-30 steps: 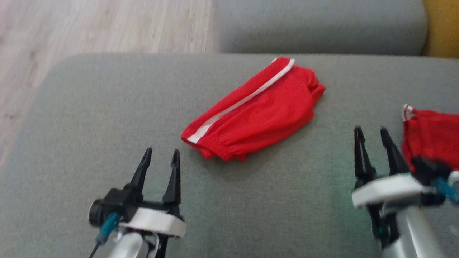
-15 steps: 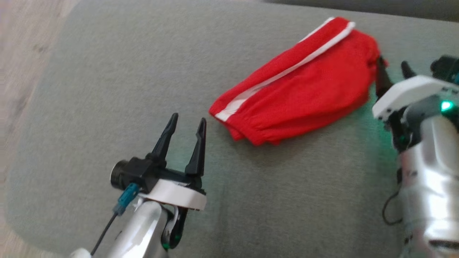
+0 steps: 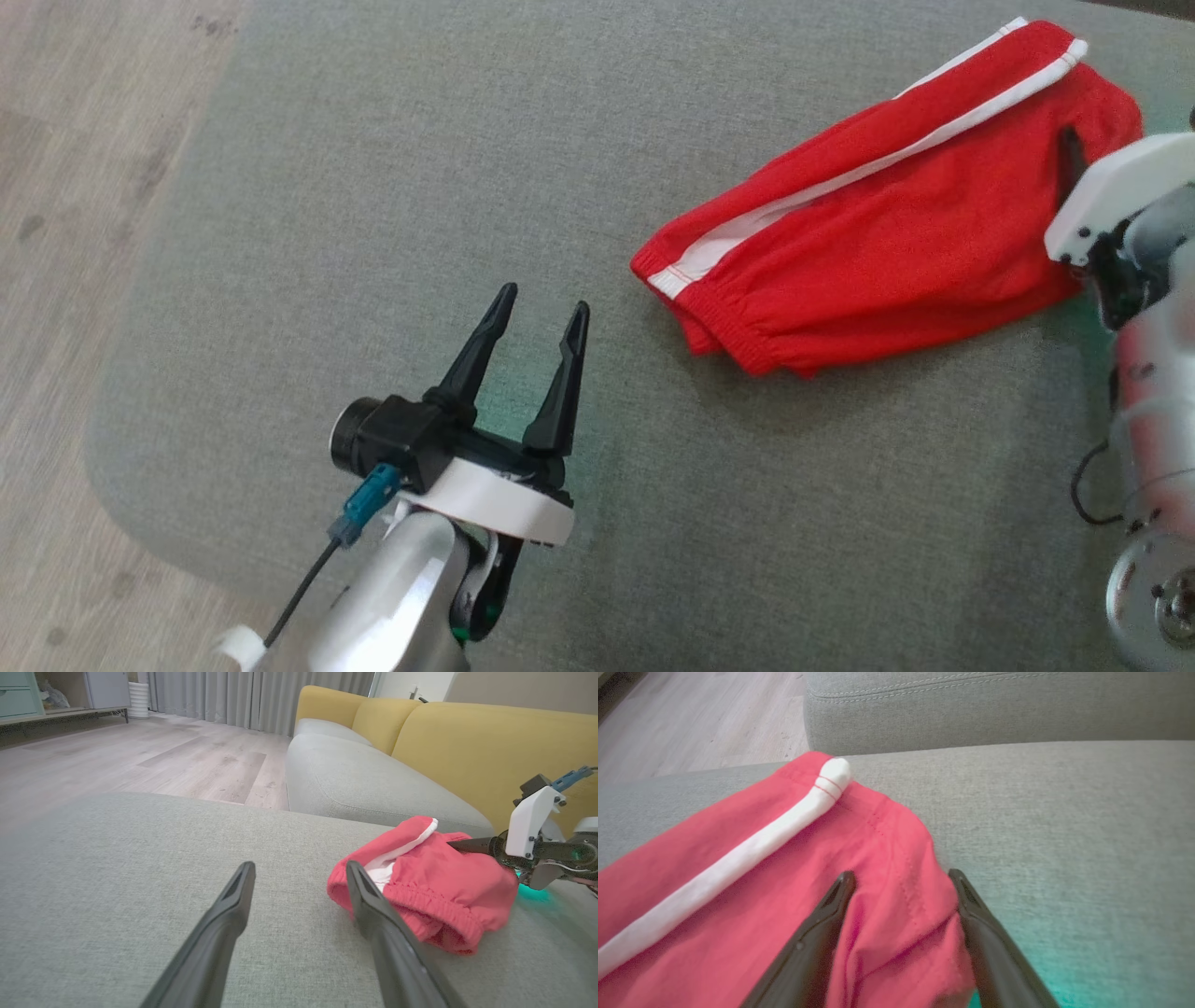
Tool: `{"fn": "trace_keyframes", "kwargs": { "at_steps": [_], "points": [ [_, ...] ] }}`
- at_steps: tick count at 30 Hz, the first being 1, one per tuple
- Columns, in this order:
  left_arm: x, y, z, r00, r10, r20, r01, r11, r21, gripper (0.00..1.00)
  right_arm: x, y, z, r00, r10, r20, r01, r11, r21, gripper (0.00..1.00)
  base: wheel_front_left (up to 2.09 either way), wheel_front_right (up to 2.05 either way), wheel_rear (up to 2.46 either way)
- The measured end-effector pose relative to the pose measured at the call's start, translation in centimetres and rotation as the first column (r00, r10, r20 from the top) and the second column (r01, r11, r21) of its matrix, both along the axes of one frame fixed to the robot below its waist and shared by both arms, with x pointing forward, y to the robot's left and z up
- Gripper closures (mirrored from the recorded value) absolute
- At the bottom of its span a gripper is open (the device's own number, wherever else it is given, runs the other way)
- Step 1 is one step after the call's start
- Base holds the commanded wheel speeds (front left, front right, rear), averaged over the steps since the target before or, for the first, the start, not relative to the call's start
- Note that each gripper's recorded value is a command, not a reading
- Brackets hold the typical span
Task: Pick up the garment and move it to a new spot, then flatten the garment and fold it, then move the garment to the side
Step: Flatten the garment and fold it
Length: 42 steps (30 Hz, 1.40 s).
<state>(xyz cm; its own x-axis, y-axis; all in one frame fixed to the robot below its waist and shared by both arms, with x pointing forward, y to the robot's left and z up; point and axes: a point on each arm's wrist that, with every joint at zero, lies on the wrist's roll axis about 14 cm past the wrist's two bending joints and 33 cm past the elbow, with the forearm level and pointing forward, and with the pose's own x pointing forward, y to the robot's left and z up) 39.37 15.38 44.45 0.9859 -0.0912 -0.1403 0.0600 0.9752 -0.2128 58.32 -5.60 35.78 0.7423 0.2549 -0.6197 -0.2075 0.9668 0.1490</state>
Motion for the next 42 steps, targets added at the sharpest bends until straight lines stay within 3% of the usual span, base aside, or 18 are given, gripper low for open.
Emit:
{"fn": "trace_keyframes", "kwargs": {
  "at_steps": [1,2,3,10,20,25,29,32,33,37,42],
  "points": [
    [0.0,0.1,0.0,1.0,0.007,-0.002,-0.007,1.0,-0.001,0.0,0.1,0.3,0.0,1.0,0.008,-0.008,-0.008,1.0,-0.002,0.0,0.0,0.0,0.0],
    [0.0,0.2,0.0,1.0,0.012,-0.001,-0.012,1.0,-0.002,0.0,0.1,0.5,0.1,1.0,0.014,-0.015,-0.014,1.0,-0.002,0.74,0.0,0.0,0.0],
    [0.0,0.2,0.1,1.0,0.014,0.002,-0.014,1.0,-0.001,0.0,-0.1,0.7,0.1,1.0,0.017,-0.02,-0.017,1.0,-0.001,1.0,0.0,0.0,0.0],
    [0.1,-0.7,1.3,0.999,-0.009,0.036,0.009,1.0,-0.008,0.0,-1.9,0.7,1.0,1.0,0.008,0.018,-0.008,1.0,0.025,1.0,0.0,0.0,0.0],
    [-1.1,-3.2,2.1,0.995,-0.079,0.065,0.081,0.997,-0.019,0.0,-6.6,-3.2,2.9,0.981,-0.159,0.114,0.143,0.981,0.134,1.0,0.0,0.0,0.0],
    [-2.3,-5.0,2.1,0.99,-0.125,0.069,0.127,0.991,-0.035,0.0,-9.7,-7.4,3.2,0.943,-0.304,0.136,0.277,0.943,0.185,1.0,0.0,0.0,0.0],
    [-3.0,-6.3,2.6,0.983,-0.163,0.087,0.167,0.985,-0.037,0.0,-12.0,-10.3,4.0,0.894,-0.419,0.157,0.376,0.894,0.244,1.0,0.0,0.0,0.0],
    [-3.2,-6.7,2.8,0.98,-0.179,0.093,0.182,0.983,-0.03,0.0,-12.8,-11.5,4.3,0.875,-0.452,0.173,0.404,0.879,0.253,1.0,0.0,0.0,0.0],
    [-3.4,-7.1,2.9,0.977,-0.19,0.097,0.194,0.981,-0.028,0.0,-13.7,-12.7,4.2,0.854,-0.49,0.174,0.438,0.859,0.264,1.0,0.0,0.0,0.0],
    [-3.7,-7.4,2.9,0.975,-0.2,0.098,0.203,0.979,-0.026,0.0,-15.1,-14.1,3.5,0.826,-0.542,0.155,0.491,0.827,0.274,1.0,0.0,0.0,0.0],
    [-3.6,-7.4,2.4,0.975,-0.204,0.084,0.207,0.978,-0.032,0.0,-15.7,-14.3,2.3,0.818,-0.561,0.129,0.514,0.813,0.273,1.0,0.0,0.0,0.0]
  ]
}}
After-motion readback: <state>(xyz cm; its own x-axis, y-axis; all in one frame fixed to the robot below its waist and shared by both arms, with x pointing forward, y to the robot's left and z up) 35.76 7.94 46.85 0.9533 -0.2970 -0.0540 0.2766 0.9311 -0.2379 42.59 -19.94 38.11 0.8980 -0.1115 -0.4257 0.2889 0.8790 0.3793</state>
